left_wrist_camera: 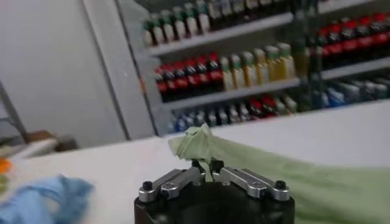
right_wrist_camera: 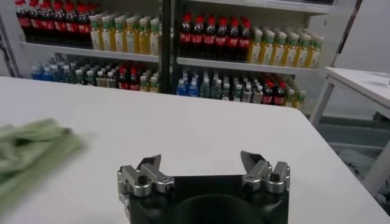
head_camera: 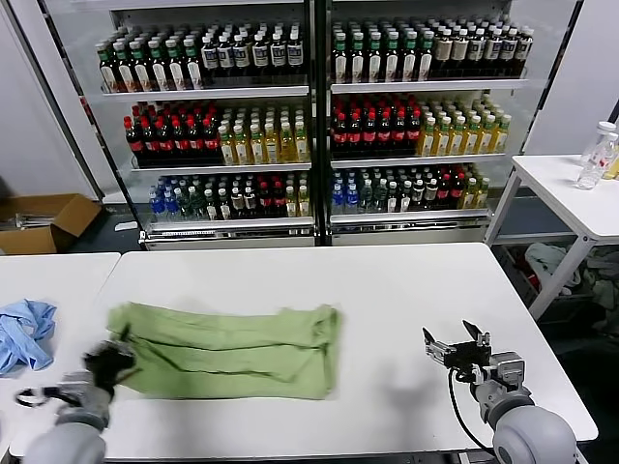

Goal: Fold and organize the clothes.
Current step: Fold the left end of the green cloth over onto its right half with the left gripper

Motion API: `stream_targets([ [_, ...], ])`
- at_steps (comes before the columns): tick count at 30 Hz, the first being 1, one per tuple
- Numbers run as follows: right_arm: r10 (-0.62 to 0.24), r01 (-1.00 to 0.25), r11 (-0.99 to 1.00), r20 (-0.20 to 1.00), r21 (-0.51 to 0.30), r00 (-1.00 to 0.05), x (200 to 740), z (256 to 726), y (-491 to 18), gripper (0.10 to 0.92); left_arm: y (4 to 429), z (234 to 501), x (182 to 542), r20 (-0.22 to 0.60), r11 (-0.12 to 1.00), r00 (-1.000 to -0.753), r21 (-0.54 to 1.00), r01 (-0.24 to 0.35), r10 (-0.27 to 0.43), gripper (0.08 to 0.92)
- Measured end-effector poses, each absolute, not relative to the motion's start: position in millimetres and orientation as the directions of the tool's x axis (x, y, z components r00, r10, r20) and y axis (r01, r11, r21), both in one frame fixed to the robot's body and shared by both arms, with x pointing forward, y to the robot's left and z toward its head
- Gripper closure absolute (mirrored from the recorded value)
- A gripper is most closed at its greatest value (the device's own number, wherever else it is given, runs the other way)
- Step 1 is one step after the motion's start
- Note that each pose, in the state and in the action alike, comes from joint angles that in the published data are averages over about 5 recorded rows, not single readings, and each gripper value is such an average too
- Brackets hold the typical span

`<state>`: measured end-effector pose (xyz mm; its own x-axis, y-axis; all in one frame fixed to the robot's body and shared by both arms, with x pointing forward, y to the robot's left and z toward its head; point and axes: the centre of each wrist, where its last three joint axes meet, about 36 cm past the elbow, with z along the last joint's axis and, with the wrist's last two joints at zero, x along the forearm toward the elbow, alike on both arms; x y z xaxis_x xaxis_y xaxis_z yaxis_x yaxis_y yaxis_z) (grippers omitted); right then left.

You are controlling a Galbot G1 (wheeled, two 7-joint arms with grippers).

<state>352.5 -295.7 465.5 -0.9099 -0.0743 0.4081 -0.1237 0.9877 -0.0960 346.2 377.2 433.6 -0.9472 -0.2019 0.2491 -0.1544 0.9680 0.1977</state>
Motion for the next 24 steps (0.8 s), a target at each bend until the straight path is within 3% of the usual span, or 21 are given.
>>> stream_targets([
  [4,-0.075,-0.125,0.987,0.407,-0.098,-0.910,351,467,-296,0.200,366,460,345,0.217,0.990,-0.967,0.077,-0.119,-0.133,0.898],
  [9,-0.073,-0.124,0.987,0.407,-0.100,-0.911,349,467,-296,0.200,319,466,342,0.220,0.989,-0.975,-0.150,0.000,0.034,0.898],
  [16,-0.071,-0.121,0.988,0.403,-0.100,-0.913,348,469,-296,0.200,246,443,353,0.243,0.918,-0.944,-0.378,0.121,0.224,0.898],
  [20,-0.069,-0.119,0.988,0.402,-0.099,-0.913,349,468,-297,0.200,214,430,365,0.259,0.894,-0.922,-0.417,0.164,0.290,0.883],
  [24,-0.069,-0.117,0.988,0.403,-0.097,-0.913,350,467,-297,0.200,192,421,372,0.262,0.896,-0.908,-0.391,0.209,0.326,0.791],
])
